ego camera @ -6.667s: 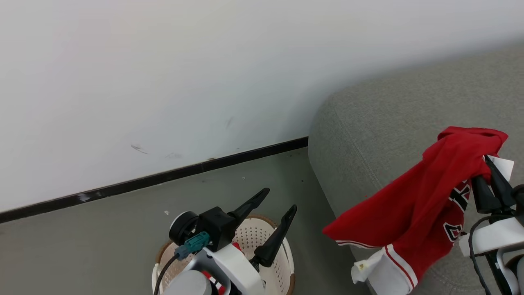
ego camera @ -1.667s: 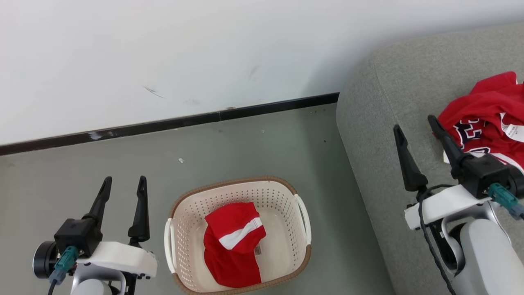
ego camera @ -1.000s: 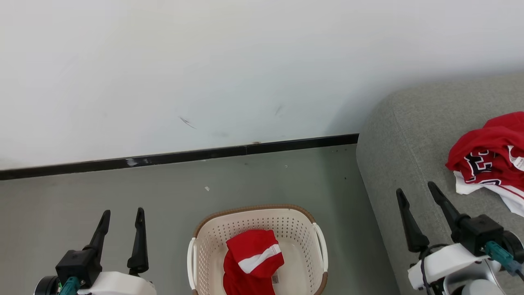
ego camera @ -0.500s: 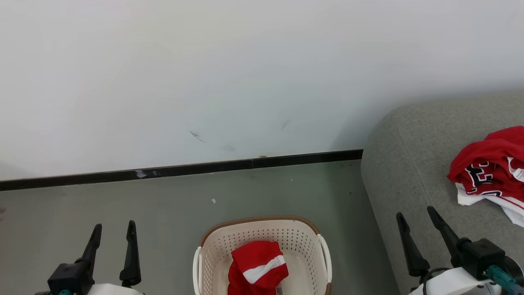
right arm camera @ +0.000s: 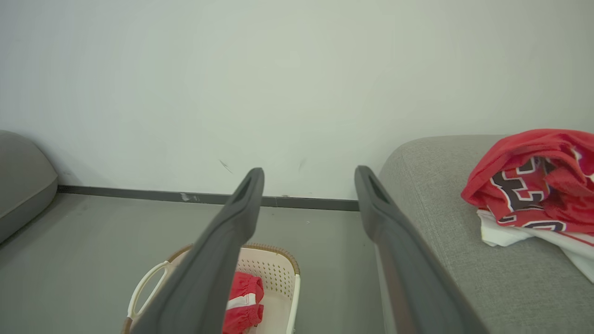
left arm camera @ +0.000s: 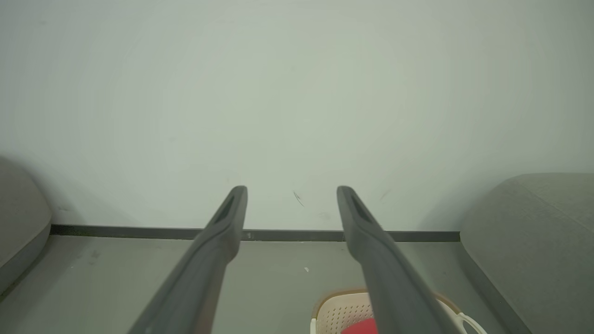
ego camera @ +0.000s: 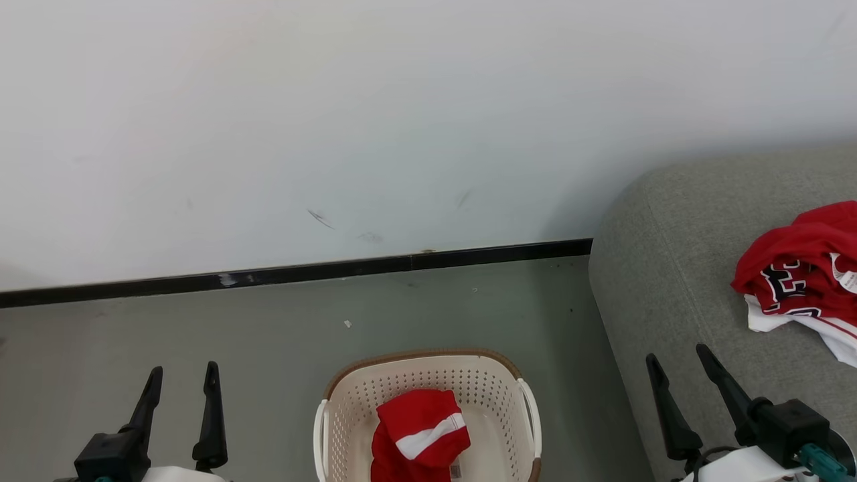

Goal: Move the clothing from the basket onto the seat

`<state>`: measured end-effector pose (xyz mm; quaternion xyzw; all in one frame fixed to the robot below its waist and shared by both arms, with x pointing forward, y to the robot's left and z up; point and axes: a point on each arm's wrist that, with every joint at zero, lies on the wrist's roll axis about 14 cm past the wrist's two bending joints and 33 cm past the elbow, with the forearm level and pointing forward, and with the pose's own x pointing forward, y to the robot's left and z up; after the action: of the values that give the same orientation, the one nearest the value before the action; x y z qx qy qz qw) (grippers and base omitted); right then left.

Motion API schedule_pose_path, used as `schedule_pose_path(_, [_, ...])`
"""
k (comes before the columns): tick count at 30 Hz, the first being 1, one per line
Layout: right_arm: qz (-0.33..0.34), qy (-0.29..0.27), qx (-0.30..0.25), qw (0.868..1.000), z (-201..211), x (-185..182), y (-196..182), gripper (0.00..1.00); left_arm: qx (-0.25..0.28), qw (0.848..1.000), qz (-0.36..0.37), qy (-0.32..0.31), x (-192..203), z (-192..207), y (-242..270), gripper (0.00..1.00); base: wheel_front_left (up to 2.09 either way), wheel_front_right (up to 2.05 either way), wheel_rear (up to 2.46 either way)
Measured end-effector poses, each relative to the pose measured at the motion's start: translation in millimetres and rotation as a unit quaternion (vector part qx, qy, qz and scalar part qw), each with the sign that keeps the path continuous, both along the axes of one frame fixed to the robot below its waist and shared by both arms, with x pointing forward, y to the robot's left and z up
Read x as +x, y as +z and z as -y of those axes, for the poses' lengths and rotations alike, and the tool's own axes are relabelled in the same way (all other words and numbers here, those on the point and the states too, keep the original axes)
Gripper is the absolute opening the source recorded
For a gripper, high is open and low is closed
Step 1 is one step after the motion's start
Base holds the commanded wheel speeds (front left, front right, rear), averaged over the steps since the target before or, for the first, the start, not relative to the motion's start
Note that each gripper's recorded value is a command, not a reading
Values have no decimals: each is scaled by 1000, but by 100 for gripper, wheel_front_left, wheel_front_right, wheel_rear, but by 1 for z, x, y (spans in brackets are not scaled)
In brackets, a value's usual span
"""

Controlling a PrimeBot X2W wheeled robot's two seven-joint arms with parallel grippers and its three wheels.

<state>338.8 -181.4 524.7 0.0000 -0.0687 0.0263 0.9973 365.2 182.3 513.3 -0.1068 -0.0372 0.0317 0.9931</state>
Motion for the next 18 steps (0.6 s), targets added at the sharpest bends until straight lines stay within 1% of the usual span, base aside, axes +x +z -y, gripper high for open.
schedule_pose_path(9, [5, -12, 3, 1000, 8, 1, 4, 100, 2, 1000, -3, -4, 2, 1, -2, 100, 0, 0, 0])
schedule_pose_path(18, [11, -29, 0, 1000, 19, 3, 7, 100, 6, 1000, -21, -19, 4, 7, -15, 100, 0, 0, 0])
